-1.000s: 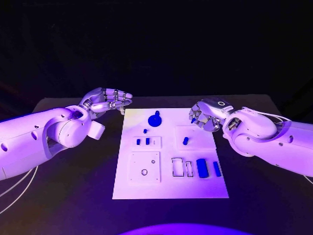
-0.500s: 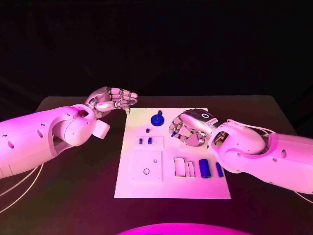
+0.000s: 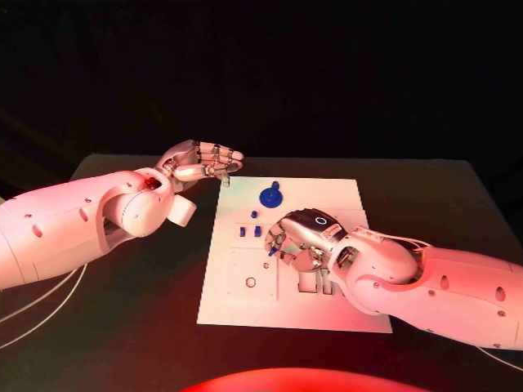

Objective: Assemble the parts on the task board

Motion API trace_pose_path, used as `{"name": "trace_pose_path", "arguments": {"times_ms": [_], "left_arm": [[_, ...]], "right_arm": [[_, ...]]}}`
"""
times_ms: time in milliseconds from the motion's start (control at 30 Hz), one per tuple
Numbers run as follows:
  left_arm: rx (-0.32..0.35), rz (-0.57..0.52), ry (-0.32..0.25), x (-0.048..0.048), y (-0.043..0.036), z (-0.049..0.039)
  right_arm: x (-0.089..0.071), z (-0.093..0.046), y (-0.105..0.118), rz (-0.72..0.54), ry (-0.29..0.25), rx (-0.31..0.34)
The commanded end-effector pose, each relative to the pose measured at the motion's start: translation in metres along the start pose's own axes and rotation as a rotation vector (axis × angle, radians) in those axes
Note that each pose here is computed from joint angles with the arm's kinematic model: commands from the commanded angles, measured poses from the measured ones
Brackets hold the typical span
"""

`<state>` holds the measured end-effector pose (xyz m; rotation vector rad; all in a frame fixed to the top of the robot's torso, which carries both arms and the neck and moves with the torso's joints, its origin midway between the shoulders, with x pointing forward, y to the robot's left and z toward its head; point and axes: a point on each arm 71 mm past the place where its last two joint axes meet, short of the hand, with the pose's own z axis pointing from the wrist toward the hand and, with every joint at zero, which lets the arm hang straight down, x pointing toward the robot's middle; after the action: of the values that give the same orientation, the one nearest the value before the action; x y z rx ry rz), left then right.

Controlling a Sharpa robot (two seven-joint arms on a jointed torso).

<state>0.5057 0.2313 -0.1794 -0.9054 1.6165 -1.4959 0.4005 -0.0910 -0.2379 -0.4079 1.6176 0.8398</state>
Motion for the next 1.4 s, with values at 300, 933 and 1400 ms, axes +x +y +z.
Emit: {"name": "trace_pose_path", "arguments": {"times_ms": [300, 933, 1400], "left_arm": [[0.002, -0.008, 0.020, 0.0041, -0.0011, 0.0013], [-0.004, -0.004, 0.022, 0.0035, -0.0005, 0.0012], [-0.007, 0.000, 0.020, 0.0021, 0.0001, 0.0011]], "right_arm": [[0.011, 0.005, 0.007, -0.036, 0.062, -0.016], [0.018, 0.005, 0.008, -0.054, 0.099, -0.009], [0.016, 0.005, 0.010, -0.062, 0.063, -0.006]]}}
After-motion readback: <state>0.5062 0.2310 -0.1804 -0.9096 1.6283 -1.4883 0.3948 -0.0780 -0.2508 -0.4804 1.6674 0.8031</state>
